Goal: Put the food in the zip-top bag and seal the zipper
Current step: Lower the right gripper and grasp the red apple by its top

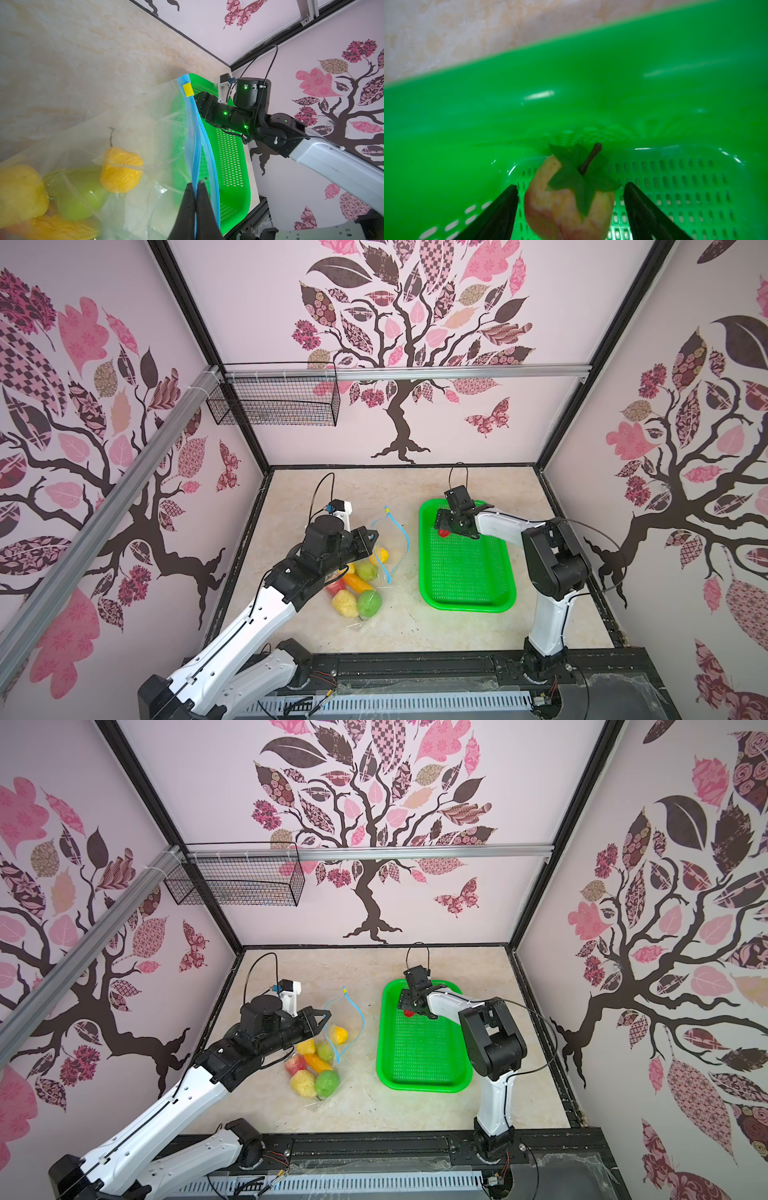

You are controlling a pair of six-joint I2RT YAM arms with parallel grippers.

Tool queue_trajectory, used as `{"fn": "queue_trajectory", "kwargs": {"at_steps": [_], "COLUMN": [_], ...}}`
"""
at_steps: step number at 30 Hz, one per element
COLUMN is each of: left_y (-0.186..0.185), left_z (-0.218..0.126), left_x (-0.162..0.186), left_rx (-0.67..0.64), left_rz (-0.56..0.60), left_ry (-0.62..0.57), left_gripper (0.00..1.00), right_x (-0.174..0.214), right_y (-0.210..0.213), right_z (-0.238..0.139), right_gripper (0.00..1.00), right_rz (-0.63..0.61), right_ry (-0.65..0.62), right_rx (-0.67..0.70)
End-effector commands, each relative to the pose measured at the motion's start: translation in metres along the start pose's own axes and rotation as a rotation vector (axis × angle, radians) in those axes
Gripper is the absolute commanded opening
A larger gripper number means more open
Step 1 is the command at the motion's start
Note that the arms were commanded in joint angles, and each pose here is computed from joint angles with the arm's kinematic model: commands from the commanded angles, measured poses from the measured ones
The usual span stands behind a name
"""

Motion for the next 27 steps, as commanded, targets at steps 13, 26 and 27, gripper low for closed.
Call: {"fn": "queue_trajectory", "kwargs": {"at_steps": [13, 26, 27], "left_y": [-0.001, 0.003, 0.004], "left_z": [-0.002, 0.003, 0.004], "left_x": [-0.002, -0.001, 0.000], "left_rx": [0.009, -0.005, -0.007], "left_rz": [0.006, 0.012, 0.015], "left_ry": [-0.009, -0.003, -0.002], "left_gripper": [0.00, 0.00, 0.00], "right_x": [-0.004, -0.017, -0.019], "right_y": [-0.004, 0.017, 0.022], "right_z": [-0.009, -0.136, -0.148], "right_gripper": [0.55, 0.55, 0.55], "right_rz": [0.005, -0.118, -0.135], "right_ry": [-0.014, -0.240, -0.257], "right_rx": [0.028, -0.324, -0.377]}}
Point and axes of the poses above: each gripper's point midway between its finger pads, its own z axis out along the fingers, its own y axis along the line the jaws close on, x = y × z, the point moved 5 cm from there along -z, back along the fingers, and after that the axes turned 7 degrees about -z, right-handed, at the moved point
